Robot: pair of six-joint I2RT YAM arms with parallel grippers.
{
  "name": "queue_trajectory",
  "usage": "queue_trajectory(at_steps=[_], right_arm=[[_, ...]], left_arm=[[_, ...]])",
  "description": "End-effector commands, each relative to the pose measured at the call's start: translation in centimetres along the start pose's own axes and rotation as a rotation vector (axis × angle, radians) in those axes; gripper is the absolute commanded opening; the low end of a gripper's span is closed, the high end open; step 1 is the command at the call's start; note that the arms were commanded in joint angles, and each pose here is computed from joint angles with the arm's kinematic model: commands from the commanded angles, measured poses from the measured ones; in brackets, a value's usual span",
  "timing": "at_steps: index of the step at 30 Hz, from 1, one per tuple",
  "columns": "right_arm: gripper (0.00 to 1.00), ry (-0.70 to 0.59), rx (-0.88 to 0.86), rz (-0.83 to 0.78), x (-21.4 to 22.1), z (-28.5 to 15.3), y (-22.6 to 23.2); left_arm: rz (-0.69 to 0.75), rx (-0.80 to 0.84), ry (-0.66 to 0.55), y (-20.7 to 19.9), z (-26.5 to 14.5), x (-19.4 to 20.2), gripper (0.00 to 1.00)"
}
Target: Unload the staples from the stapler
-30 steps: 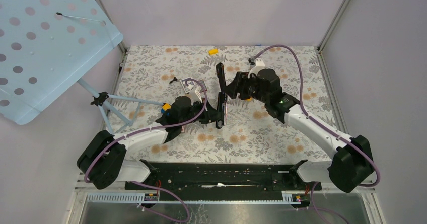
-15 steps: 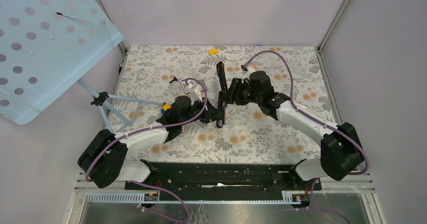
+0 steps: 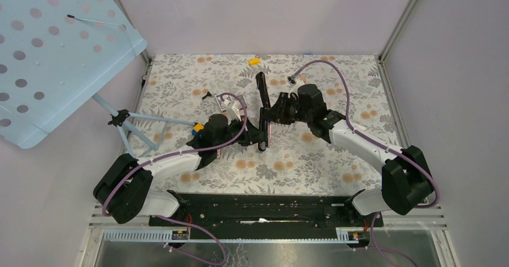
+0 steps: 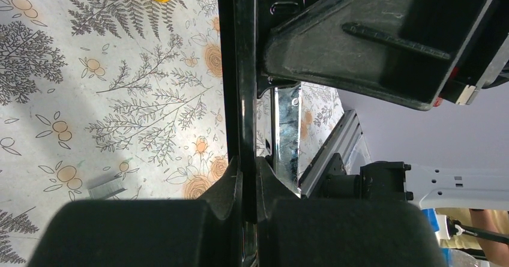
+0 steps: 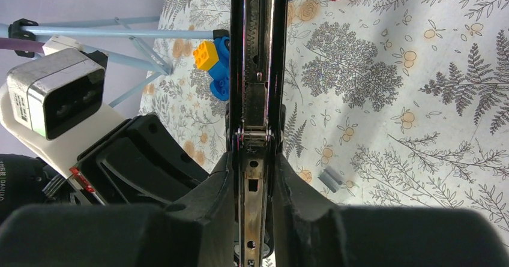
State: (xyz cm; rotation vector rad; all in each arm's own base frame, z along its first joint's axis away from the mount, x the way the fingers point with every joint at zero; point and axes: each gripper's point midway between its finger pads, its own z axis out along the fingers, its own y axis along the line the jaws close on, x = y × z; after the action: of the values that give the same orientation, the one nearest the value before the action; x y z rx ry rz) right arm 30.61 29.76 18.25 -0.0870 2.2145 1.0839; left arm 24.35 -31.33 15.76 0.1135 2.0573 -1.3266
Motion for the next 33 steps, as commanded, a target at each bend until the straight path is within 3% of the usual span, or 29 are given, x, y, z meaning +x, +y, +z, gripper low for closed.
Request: queue_trajectory(at_steps=[1,7,14,21,25,33], right_arm=[[0.00,-0.060,-0.085,-0.095,-1.8,-0.8,2.2],[0.00,-0.137,0.041,-0.176,-4.0,-1.8,0.8],[0.00,-0.171,0.260,-0.234,-5.9,-2.1,-2.5],[0.00,-0.158,0.444,-0.274,-7.9,-0.3,-5.5],[0.00,-0.125,0.546,-0.303,-9.2,2.0,-7.4],[0.00,0.022,0.632,-0.306,-10.4,8.0,-11.2]], left_arm=[[0.076,0.184,-0.099,-5.1,0.1,-3.5,0.09],[0.089,0.074,-0.118,-3.5,0.1,-4.1,0.55],[0.113,-0.103,-0.190,-0.9,-1.6,-5.8,0.84],[0.135,-0.440,-0.288,3.8,-5.5,-8.3,0.98],[0.121,-0.634,-0.303,6.7,-8.0,-9.2,0.99],[0.117,-0.691,-0.255,7.1,-9.8,-8.8,0.99]])
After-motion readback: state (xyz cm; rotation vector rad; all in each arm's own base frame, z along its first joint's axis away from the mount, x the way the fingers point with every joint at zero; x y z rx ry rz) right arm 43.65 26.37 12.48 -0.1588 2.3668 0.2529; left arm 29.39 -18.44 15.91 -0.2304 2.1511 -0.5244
